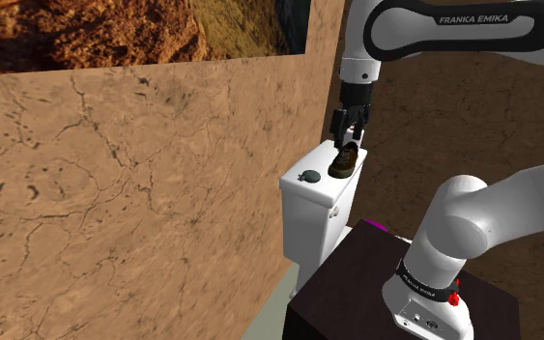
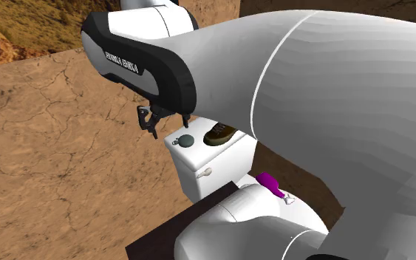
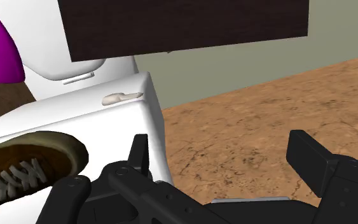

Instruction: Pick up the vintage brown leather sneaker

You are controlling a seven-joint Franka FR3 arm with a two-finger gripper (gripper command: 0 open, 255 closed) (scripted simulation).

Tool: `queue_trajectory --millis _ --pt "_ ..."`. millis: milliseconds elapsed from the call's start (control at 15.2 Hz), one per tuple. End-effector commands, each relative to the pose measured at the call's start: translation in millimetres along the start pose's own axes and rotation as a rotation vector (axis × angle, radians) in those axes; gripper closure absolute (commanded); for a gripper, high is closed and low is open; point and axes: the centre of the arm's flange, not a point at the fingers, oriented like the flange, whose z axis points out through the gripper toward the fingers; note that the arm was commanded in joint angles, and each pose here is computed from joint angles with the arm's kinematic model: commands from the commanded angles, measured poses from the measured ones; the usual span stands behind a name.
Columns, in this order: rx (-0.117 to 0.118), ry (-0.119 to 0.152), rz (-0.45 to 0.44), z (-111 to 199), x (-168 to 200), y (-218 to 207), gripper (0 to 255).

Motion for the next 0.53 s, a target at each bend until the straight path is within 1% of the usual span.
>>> queue_trajectory --millis 0,462 --pt "0.000 0.000 0.000 0 0 0 0" --pt "-0.006 0.008 0.007 26 34 80 0"
